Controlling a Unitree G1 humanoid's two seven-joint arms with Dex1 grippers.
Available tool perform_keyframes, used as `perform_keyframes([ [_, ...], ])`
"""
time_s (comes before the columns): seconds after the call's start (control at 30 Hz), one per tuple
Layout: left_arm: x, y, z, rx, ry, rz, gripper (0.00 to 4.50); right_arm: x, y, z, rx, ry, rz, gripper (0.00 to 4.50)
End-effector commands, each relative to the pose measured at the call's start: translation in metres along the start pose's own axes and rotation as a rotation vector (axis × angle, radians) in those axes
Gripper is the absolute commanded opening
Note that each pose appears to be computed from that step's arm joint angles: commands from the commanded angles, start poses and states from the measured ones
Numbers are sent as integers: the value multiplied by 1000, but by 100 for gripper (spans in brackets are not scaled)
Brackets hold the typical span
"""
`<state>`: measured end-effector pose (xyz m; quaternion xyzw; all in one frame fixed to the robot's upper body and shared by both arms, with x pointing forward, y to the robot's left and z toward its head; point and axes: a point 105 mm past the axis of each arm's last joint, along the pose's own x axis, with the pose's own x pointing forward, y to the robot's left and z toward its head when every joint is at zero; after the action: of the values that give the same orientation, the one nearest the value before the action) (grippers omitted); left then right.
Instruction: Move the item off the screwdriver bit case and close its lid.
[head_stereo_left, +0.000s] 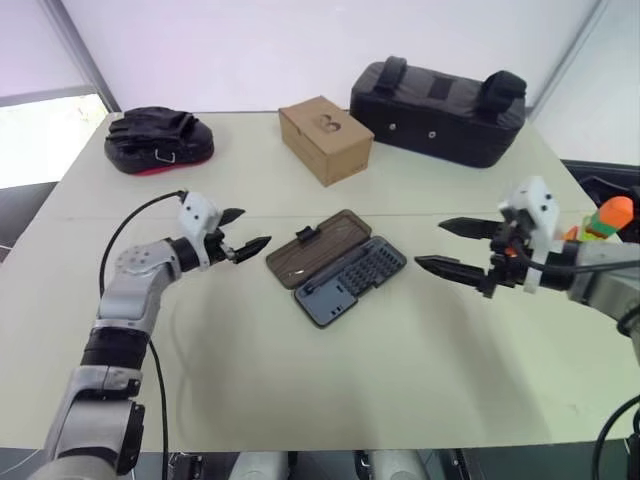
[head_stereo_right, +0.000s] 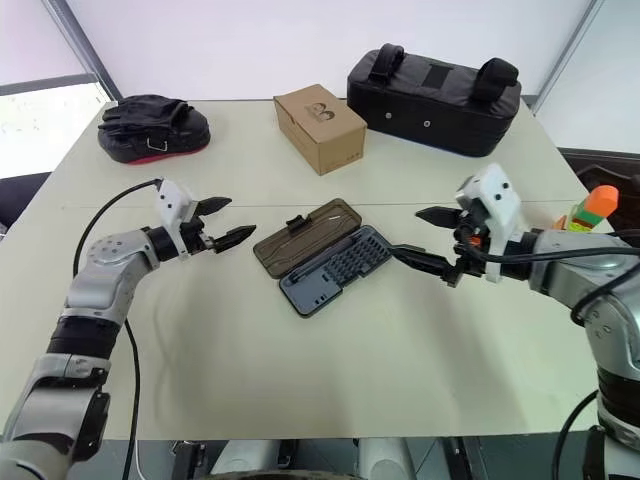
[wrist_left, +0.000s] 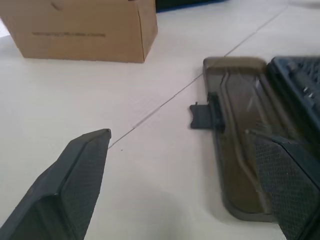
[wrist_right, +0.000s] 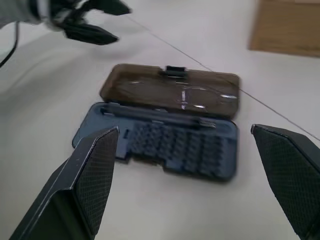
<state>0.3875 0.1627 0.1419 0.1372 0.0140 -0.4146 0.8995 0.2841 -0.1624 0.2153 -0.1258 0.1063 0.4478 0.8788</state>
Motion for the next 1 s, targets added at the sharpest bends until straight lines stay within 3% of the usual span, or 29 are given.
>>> perform_keyframes([
  [0.03,15,-3,-1,44,17,-64,450,4,3,15,-84,-38,34,441],
  [0.2,32,-12,-9,62,60,-150,450,8,4,15,-119,-31,35,441],
  [0.43,45,-28,-49,0,239,-204,450,7,3,11,-103,-55,-10,441],
  [0.53,45,-36,-58,14,282,-253,367,6,0,8,-95,-53,-39,450],
  [0.8,43,-40,-66,33,332,-298,5,4,-6,9,-78,-73,-80,450],
  [1.0,47,-25,-58,109,329,-218,5,6,-9,6,-67,-67,-90,450],
])
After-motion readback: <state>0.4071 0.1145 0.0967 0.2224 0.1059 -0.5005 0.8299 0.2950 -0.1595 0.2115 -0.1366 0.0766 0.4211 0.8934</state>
